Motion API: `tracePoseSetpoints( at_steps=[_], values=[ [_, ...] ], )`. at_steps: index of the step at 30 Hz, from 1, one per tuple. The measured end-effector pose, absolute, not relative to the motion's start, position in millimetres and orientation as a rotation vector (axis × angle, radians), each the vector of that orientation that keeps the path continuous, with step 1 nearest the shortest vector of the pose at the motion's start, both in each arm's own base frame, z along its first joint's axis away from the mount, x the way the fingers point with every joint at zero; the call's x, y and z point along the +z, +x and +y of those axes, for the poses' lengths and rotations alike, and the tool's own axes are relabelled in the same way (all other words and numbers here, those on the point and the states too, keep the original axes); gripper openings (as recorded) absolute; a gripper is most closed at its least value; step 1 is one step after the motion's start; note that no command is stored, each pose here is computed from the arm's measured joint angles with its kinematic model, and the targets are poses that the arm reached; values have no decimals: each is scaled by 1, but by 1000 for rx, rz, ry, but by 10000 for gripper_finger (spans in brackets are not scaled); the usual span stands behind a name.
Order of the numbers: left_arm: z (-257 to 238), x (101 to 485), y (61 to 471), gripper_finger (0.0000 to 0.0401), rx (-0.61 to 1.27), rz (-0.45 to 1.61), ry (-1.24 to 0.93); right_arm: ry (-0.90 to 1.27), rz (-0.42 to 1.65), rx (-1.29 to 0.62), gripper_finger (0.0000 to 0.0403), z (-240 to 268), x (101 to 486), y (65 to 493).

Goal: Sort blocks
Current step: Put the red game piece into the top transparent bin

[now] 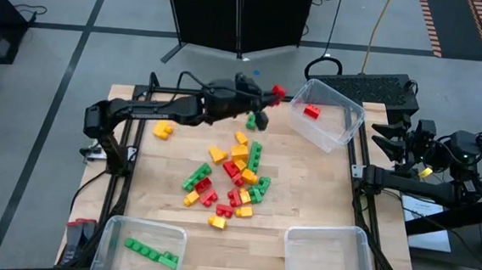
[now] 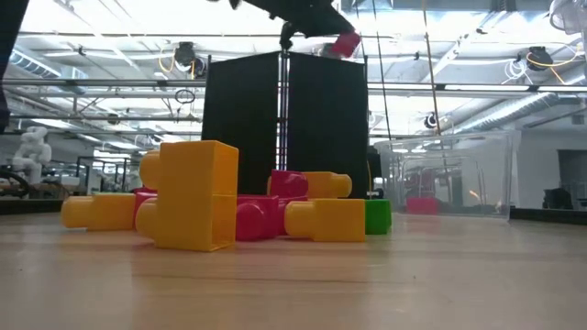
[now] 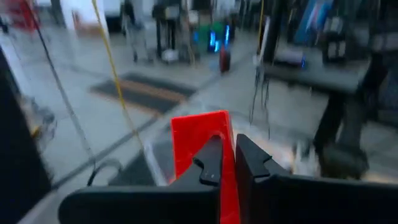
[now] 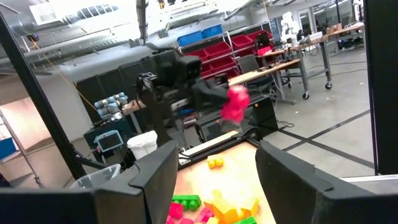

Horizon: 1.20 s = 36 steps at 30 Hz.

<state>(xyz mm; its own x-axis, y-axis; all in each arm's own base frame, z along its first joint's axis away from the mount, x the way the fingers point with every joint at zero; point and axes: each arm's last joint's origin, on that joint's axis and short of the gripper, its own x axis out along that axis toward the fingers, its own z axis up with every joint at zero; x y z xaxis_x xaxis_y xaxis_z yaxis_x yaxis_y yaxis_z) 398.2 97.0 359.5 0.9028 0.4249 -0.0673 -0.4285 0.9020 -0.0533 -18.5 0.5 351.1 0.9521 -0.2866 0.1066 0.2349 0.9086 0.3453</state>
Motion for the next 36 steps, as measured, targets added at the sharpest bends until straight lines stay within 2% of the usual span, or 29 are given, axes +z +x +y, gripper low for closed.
tracePoseSetpoints(
  at_steps=[8, 15, 20, 27, 36],
  values=[
    [120, 355, 444, 0, 369, -19, -70, 337, -156, -270, 208, 0, 351, -18],
    [146, 359, 486, 0, 386, 17, -74, 339, -157, -270, 208, 0, 351, -18],
    [161, 346, 505, 0, 389, 71, -97, 336, -156, -270, 208, 0, 351, -18],
    [176, 318, 515, 0, 384, 160, -177, 329, -155, -271, 208, 0, 351, -18],
    [179, 326, 514, 0, 284, 117, -96, 330, -155, -271, 208, 0, 351, -18]
  ],
)
